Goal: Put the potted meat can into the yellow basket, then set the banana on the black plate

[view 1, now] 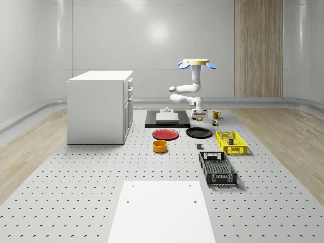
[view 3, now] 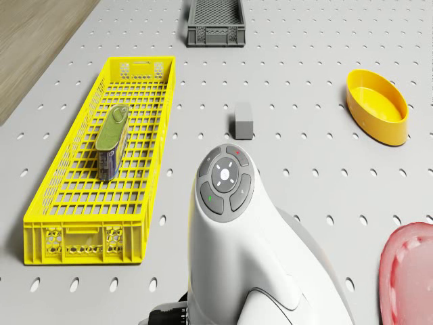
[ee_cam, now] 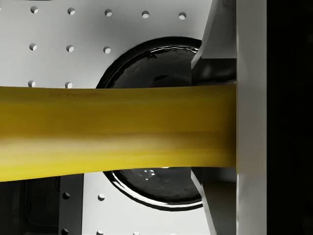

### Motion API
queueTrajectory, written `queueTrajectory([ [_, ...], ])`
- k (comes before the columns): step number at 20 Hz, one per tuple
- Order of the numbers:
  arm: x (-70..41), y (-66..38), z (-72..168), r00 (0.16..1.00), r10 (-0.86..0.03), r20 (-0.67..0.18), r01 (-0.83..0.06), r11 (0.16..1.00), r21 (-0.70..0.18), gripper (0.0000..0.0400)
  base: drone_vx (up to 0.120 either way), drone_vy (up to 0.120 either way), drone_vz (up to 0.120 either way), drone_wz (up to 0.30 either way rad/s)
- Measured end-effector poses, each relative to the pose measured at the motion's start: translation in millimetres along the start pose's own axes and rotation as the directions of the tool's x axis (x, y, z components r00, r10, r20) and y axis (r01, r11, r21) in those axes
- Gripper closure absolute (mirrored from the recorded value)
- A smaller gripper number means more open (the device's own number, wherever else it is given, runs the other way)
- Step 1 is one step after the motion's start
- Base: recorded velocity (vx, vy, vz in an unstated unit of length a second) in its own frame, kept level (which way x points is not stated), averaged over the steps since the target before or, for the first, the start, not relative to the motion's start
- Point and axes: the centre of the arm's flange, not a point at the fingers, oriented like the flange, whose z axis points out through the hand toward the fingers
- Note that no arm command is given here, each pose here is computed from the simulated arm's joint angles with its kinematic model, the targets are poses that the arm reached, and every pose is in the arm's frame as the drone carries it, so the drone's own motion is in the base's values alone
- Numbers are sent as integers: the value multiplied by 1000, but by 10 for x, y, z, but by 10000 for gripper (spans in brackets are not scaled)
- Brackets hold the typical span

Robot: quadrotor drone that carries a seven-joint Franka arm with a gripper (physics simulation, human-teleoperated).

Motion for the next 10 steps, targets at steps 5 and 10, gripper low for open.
queueTrajectory([
  [5,0,0,135,1000,-2,0,2,1000,0,210,0,0,0,0],
  [10,1,1,358,1000,-1,0,1,1000,0,210,0,0,0,0],
])
